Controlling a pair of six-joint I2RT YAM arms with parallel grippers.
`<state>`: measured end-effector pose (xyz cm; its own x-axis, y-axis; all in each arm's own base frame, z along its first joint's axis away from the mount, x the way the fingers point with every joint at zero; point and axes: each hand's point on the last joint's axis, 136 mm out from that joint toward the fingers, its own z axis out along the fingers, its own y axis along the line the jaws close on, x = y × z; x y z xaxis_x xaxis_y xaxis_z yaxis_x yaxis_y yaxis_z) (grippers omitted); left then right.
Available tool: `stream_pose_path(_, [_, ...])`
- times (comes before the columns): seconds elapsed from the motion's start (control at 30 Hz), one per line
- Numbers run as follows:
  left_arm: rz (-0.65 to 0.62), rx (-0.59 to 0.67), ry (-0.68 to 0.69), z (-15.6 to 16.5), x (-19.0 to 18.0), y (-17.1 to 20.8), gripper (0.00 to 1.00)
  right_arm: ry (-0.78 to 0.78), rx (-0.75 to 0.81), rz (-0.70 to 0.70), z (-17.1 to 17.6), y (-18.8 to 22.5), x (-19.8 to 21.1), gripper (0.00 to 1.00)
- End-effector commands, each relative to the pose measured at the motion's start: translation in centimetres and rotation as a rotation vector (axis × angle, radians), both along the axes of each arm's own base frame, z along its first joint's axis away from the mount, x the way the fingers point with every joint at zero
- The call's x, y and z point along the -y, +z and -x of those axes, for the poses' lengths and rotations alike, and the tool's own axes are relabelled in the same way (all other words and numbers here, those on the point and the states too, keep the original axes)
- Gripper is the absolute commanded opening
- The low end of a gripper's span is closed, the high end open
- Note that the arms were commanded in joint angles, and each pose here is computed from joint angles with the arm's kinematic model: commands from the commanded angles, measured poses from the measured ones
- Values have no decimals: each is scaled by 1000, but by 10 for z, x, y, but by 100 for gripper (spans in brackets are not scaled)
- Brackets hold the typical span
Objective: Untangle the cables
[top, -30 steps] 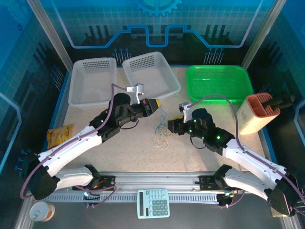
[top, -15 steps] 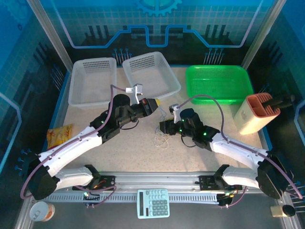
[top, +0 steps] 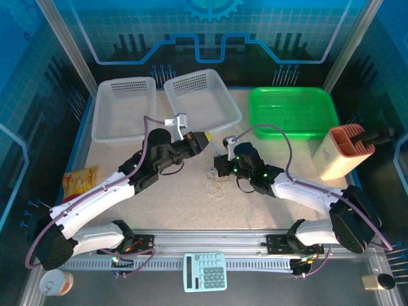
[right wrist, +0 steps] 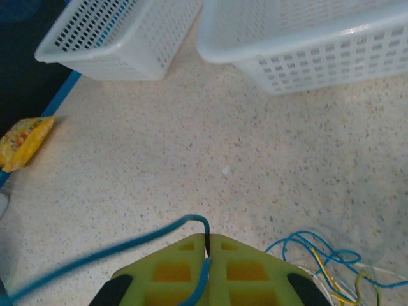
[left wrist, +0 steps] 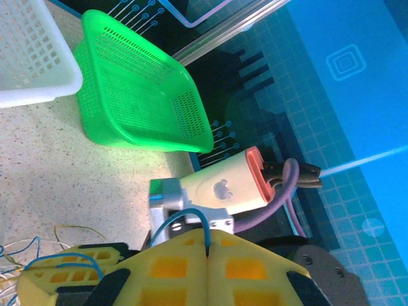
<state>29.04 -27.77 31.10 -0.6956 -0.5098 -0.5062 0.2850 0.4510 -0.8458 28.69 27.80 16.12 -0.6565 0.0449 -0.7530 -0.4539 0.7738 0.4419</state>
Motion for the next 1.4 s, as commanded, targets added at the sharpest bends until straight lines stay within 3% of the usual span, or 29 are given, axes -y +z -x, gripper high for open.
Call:
stream_pose_path(0.0, [23, 17, 44, -2, -10, 4, 0, 24, 77, -25, 2, 37, -2, 0])
stream_pose_path(0.27, [-30, 4, 101, -8, -18, -16, 0, 80, 166, -73, 21, 93, 7, 0])
stream_pose_path(0.37, [-39, 10, 103, -9, -18, -20, 23, 99, 178, -79, 24, 104, 6, 0])
stream_pose_path(0.5, [-77, 28, 114, -9, -23, -26, 63, 75, 172, -61, 19, 101, 9, 0])
stream_pose_path(0.6, [-113, 50, 142, -5, -34, -34, 77, 48, 152, -55, 14, 95, 13, 0])
stream_pose_path(0.77, [-199, 81, 199, 6, -62, -54, 89, 18, 124, -49, 11, 86, 19, 0])
stream_pose_path(0.83, [-231, 80, 228, 12, -75, -65, 99, 3, 116, -43, 9, 84, 22, 0])
stream_pose_path(1.13, [-298, 55, 312, 35, -119, -107, 99, -39, 89, -41, 5, 75, 32, 0])
stream_pose_path(1.37, [-348, 149, 50, 38, -71, -114, 99, -12, 75, -55, 4, 79, 26, 0])
